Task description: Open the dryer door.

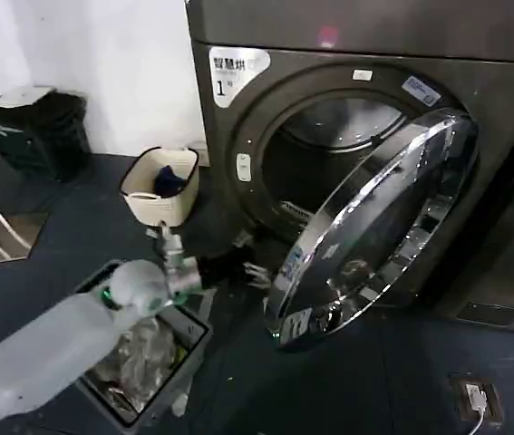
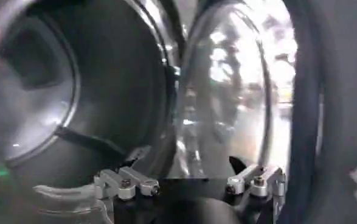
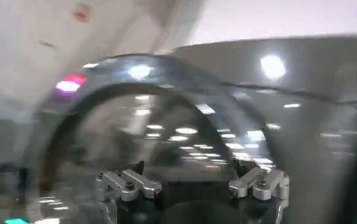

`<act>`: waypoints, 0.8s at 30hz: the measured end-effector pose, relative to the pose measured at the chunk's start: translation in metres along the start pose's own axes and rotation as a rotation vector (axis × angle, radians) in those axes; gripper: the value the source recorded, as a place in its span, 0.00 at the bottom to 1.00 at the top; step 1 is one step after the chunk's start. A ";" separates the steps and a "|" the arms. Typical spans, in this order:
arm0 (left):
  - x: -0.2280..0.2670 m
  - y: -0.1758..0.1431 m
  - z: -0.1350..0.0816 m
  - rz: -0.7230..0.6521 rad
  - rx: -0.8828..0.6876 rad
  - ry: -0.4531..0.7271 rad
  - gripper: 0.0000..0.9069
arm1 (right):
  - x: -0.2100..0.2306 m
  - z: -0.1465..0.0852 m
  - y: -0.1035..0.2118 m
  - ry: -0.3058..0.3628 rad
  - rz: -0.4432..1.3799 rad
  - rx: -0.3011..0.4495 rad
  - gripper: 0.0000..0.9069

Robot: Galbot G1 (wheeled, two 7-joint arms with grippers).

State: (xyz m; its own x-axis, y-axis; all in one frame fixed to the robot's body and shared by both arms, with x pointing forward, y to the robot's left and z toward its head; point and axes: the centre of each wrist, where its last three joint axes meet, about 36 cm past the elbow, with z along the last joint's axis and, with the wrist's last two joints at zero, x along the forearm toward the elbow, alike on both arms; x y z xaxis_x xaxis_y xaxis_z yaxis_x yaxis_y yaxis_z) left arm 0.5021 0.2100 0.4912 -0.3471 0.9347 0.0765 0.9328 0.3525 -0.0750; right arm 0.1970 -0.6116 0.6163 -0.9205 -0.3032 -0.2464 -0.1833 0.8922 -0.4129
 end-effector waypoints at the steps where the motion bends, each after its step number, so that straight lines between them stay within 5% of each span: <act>1: -0.002 -0.003 0.001 0.011 0.006 0.002 1.00 | 0.008 -0.007 -0.001 0.014 0.081 0.010 1.00; 14: -0.048 -0.048 -0.003 0.180 -0.009 -0.012 1.00 | 0.062 -0.048 0.012 0.229 0.951 0.116 1.00; 24: -0.123 -0.066 -0.001 0.295 -0.036 -0.033 1.00 | 0.110 -0.087 -0.002 0.230 1.280 0.249 1.00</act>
State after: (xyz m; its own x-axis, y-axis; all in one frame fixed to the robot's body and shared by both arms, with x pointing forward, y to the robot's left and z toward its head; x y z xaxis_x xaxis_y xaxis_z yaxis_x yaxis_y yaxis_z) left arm 0.4828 0.0720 0.4874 -0.0627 0.9977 0.0239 0.9965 0.0639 -0.0542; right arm 0.0658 -0.6179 0.6660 -0.4365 0.7867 -0.4366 0.8979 0.4113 -0.1568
